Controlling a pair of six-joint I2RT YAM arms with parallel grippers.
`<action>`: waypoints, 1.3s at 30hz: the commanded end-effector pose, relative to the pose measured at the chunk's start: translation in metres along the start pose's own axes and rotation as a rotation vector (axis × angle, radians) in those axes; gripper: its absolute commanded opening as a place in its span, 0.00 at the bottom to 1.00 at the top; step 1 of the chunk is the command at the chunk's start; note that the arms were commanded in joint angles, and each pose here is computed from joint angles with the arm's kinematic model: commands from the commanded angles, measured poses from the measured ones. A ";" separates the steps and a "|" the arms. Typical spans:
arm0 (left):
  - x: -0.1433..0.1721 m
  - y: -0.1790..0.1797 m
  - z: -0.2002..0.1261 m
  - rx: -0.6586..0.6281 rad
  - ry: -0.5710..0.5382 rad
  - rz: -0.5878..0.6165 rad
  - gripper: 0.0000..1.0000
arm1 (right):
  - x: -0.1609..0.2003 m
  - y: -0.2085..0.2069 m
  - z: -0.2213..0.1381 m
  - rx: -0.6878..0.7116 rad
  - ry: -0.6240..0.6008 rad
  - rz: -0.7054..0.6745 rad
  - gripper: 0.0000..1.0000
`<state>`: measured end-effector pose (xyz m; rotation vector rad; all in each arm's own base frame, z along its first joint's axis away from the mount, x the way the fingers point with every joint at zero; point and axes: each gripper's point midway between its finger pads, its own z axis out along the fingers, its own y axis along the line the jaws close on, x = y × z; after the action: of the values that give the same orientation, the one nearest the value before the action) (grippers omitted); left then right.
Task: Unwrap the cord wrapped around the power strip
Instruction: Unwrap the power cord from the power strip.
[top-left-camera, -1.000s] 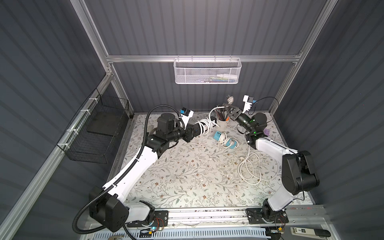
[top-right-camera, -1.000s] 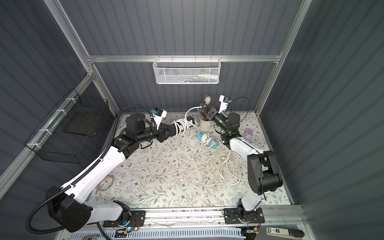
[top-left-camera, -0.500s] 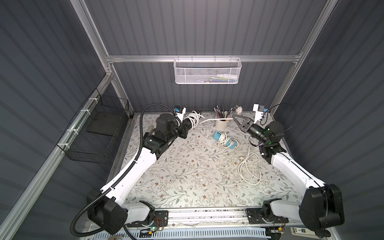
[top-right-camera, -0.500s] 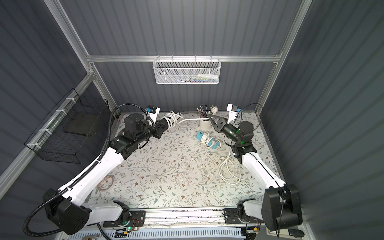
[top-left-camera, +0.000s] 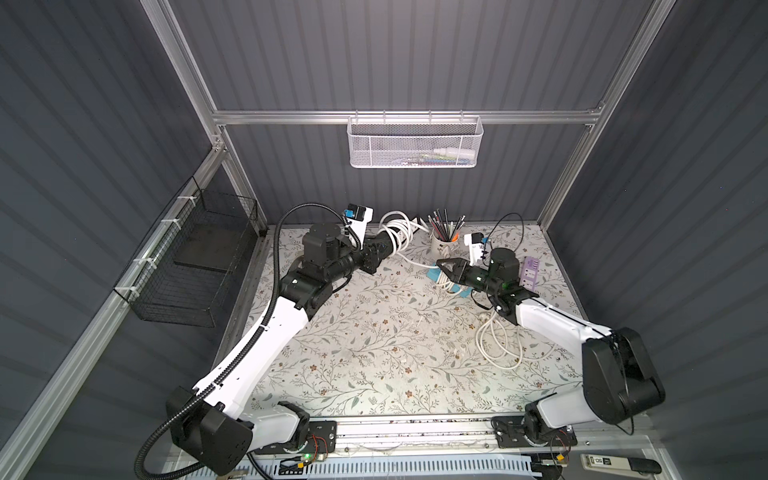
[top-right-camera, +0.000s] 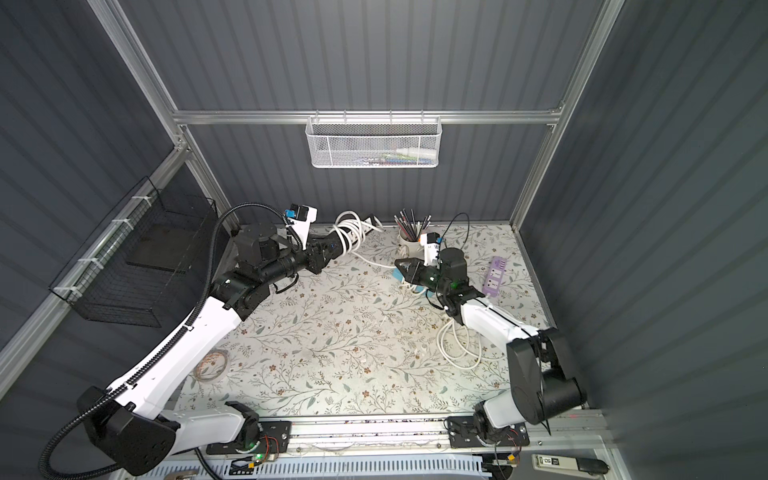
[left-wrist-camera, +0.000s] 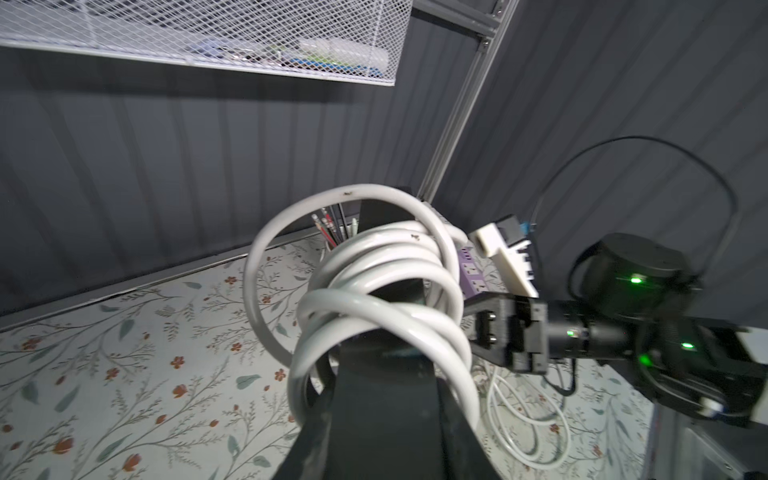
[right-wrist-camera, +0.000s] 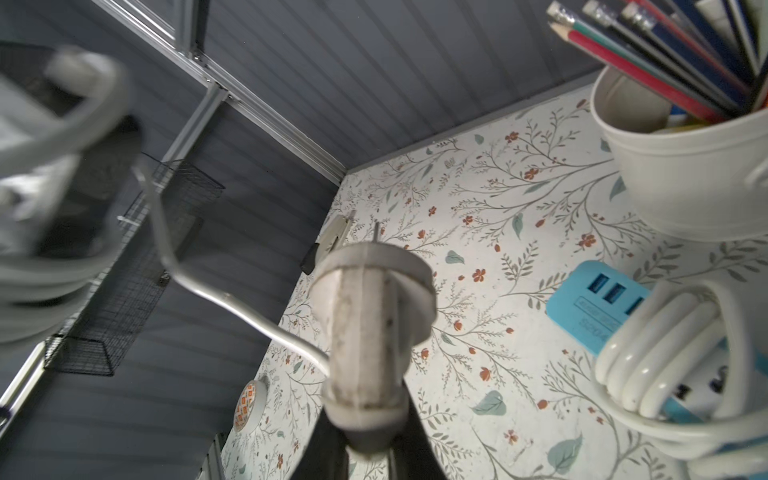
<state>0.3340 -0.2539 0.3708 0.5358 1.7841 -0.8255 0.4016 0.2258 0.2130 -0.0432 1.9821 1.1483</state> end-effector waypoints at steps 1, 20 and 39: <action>-0.029 -0.037 -0.019 0.161 -0.098 -0.002 0.00 | -0.040 0.019 0.013 -0.044 -0.103 -0.074 0.00; 0.060 0.008 0.014 0.015 0.152 -0.109 0.00 | -0.188 0.088 -0.076 -0.157 -0.363 -0.190 0.00; -0.013 0.077 -0.018 -0.359 -0.050 -0.023 0.00 | -0.133 -0.002 -0.221 0.300 -0.459 0.035 0.00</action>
<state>0.3728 -0.2042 0.2833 0.3095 2.0933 -0.5769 0.3511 0.0344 0.4023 0.2240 1.5954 0.8556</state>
